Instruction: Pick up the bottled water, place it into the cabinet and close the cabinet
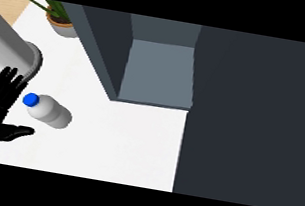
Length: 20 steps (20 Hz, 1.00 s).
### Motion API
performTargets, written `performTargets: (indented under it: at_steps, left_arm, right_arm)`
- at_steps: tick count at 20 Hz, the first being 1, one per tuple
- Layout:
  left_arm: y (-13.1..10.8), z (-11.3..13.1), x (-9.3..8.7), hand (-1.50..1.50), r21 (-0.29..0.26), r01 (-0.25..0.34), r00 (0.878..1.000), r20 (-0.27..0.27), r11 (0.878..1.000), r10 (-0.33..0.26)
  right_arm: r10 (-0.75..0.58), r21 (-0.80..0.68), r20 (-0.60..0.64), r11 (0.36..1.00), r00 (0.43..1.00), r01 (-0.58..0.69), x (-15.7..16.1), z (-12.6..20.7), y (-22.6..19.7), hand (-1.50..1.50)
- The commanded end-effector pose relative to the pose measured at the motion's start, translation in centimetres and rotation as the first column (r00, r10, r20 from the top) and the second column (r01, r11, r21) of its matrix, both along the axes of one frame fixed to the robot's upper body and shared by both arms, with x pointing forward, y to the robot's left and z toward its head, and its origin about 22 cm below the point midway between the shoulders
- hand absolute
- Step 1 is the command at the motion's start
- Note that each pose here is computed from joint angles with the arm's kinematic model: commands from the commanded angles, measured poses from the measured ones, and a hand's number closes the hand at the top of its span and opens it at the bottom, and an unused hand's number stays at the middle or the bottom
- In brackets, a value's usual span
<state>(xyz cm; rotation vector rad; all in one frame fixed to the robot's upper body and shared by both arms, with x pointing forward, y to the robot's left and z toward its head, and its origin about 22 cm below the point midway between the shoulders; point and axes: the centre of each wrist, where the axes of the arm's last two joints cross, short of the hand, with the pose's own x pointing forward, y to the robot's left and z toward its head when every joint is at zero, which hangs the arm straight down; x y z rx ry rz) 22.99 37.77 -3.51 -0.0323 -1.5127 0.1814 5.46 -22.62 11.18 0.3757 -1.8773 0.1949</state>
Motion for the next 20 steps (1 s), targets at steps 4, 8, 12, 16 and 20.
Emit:
performTargets:
  at_steps: [4,8,12,16,20]
  left_arm:
    - [-0.7,-5.4,0.5,-1.50,-0.027,0.033,0.999,-0.016,0.999,-0.033]
    - [-0.9,-7.3,0.8,-1.50,-0.049,0.074,0.997,0.003,0.996,-0.074]
    - [-2.4,-9.0,1.2,-1.50,-0.049,0.103,0.995,-0.004,0.993,-0.104]
    - [-4.1,-10.3,1.6,-1.50,-0.076,0.116,0.993,0.017,0.990,-0.116]
    - [-3.0,-11.2,0.2,1.50,-0.086,0.116,0.991,0.071,0.990,-0.110]
  right_arm:
    - [-0.028,-0.042,0.059,0.999,0.998,0.030,-1.5,3.4,-1.3,-1.50]
    - [-0.018,-0.017,0.052,1.000,0.998,0.019,-2.3,3.8,-0.2,-1.50]
    - [0.009,-0.047,0.047,0.999,0.999,-0.007,-2.4,3.3,-0.3,-1.50]
    - [-0.006,-0.058,0.065,0.998,0.998,0.010,-2.2,3.4,0.2,-1.50]
    - [-0.013,-0.044,0.056,0.999,0.998,0.016,-1.7,1.8,-0.5,-1.50]
